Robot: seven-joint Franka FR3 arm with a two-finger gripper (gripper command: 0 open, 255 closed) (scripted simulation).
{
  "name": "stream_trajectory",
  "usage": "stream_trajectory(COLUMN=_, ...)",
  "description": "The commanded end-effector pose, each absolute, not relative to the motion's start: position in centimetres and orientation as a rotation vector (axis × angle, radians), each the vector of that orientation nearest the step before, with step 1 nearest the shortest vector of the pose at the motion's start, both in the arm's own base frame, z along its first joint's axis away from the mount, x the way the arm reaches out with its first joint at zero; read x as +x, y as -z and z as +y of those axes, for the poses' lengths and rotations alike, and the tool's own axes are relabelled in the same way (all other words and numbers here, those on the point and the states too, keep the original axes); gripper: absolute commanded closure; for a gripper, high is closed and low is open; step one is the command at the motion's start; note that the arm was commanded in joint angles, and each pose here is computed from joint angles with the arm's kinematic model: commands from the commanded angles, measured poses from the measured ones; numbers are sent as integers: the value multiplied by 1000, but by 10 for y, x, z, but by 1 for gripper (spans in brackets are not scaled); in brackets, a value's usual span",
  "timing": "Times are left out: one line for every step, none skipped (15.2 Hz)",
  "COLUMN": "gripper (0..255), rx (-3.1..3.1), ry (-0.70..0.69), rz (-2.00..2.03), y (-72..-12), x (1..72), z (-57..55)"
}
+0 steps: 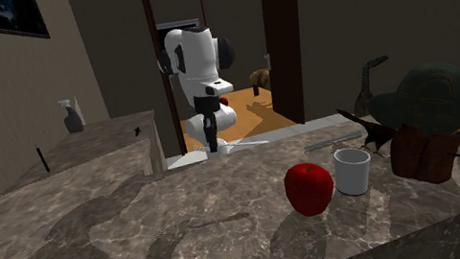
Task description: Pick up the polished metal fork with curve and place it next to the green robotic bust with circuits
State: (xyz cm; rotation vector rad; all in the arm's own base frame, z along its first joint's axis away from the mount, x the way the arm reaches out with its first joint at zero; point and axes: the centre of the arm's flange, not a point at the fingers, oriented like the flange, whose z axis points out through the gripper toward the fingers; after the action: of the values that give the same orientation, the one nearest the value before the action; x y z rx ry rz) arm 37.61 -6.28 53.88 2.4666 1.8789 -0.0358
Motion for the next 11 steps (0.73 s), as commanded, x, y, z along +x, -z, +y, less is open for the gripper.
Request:
stream_trajectory(gripper=255, rx=2467, ry=36, rz=1879, y=-549, x=375, z=-63)
stream_trajectory(gripper=255, rx=2467, ry=36, rz=1879, y=-554, x=375, z=-63)
stream_trajectory(gripper=255, rx=2467, ry=36, rz=1879, y=-560, x=375, z=-63)
stream_trajectory(gripper=255, rx=2467, ry=36, rz=1879, y=-565, x=375, z=-63)
stream_trajectory(gripper=255, rx=2467, ry=36, rz=1879, y=-570, x=375, z=-63)
stream_trajectory(gripper=255, rx=2467, ry=36, rz=1879, y=-576, x=375, z=-63)
stream_trajectory(gripper=255, rx=2467, ry=36, rz=1879, y=-581, x=375, z=-63)
stream_trajectory(gripper=255, rx=2467, ry=36, rz=1879, y=-586, x=375, z=-63)
stream_trajectory(gripper=255, rx=2467, ry=36, rz=1879, y=-591, x=375, z=-63)
stream_trajectory(gripper=255, rx=2467, ry=36, rz=1879, y=-597, x=375, z=-63)
stream_trajectory(gripper=255, rx=2467, ry=36, rz=1879, y=-602, x=375, z=-63)
